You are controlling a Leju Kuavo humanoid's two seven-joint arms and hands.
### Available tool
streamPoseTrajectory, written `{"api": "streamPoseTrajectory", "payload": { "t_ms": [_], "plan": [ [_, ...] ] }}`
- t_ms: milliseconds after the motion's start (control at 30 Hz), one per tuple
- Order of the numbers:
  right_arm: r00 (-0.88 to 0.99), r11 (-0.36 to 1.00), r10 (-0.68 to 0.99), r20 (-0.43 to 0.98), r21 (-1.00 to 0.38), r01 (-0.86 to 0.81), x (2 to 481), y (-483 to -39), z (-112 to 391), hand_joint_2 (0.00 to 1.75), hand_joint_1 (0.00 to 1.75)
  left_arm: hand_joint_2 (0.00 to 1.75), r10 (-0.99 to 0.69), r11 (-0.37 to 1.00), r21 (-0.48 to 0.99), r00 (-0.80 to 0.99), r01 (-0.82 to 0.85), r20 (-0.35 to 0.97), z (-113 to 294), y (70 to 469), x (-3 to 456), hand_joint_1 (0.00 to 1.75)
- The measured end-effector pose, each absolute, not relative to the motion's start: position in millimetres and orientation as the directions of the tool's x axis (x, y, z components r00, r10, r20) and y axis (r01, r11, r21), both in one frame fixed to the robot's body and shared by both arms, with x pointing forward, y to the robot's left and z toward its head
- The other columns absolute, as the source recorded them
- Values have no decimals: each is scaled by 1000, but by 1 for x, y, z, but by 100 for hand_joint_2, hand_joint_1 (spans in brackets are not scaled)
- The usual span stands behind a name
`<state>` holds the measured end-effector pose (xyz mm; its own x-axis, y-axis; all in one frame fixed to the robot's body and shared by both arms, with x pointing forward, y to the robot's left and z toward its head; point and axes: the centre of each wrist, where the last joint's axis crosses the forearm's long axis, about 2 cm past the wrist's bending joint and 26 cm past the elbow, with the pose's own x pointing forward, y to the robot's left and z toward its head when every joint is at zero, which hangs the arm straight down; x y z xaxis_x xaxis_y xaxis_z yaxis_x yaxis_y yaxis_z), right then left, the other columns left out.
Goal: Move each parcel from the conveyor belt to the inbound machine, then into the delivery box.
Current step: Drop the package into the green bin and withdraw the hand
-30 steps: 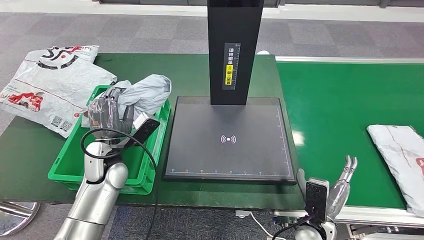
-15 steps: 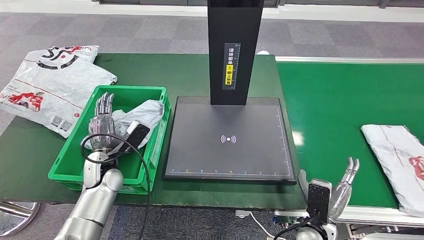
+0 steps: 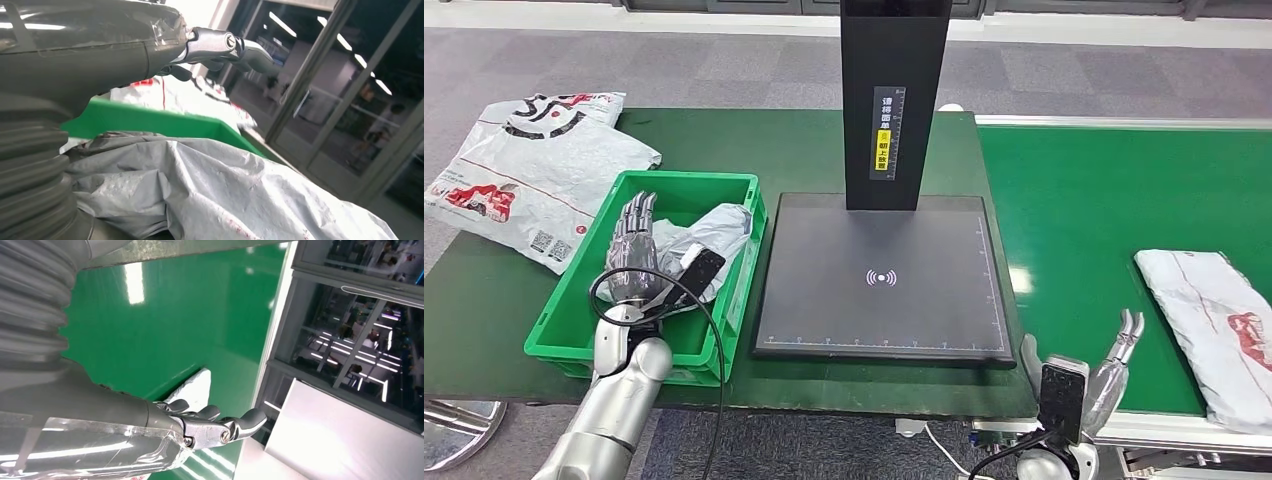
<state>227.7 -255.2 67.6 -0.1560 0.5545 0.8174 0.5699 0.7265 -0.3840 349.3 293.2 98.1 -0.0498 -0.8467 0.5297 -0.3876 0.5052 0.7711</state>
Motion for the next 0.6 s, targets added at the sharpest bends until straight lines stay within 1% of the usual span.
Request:
{"api": "streamPoseTrajectory", "payload": {
  "t_ms": [100, 167, 233, 400, 600],
  "plan": [
    [-169, 720, 577, 799, -401, 566, 229, -255, 68, 175, 0, 175, -785, 603, 710, -116, -364, 608, 99, 287, 344, 0],
    [-190, 708, 609, 770, -421, 567, 230, -257, 69, 175, 0, 175, -710, 694, 632, -186, -345, 679, 102, 279, 337, 0],
    [-201, 693, 634, 747, -434, 575, 233, -260, 71, 175, 0, 175, -650, 753, 568, -241, -331, 721, 108, 270, 331, 0],
    [-195, 671, 657, 728, -446, 593, 235, -268, 72, 175, 0, 175, -597, 797, 505, -309, -331, 740, 122, 258, 322, 0],
    [-190, 664, 661, 726, -447, 599, 235, -270, 72, 175, 0, 175, -588, 804, 490, -329, -338, 739, 127, 255, 320, 0]
  ]
}}
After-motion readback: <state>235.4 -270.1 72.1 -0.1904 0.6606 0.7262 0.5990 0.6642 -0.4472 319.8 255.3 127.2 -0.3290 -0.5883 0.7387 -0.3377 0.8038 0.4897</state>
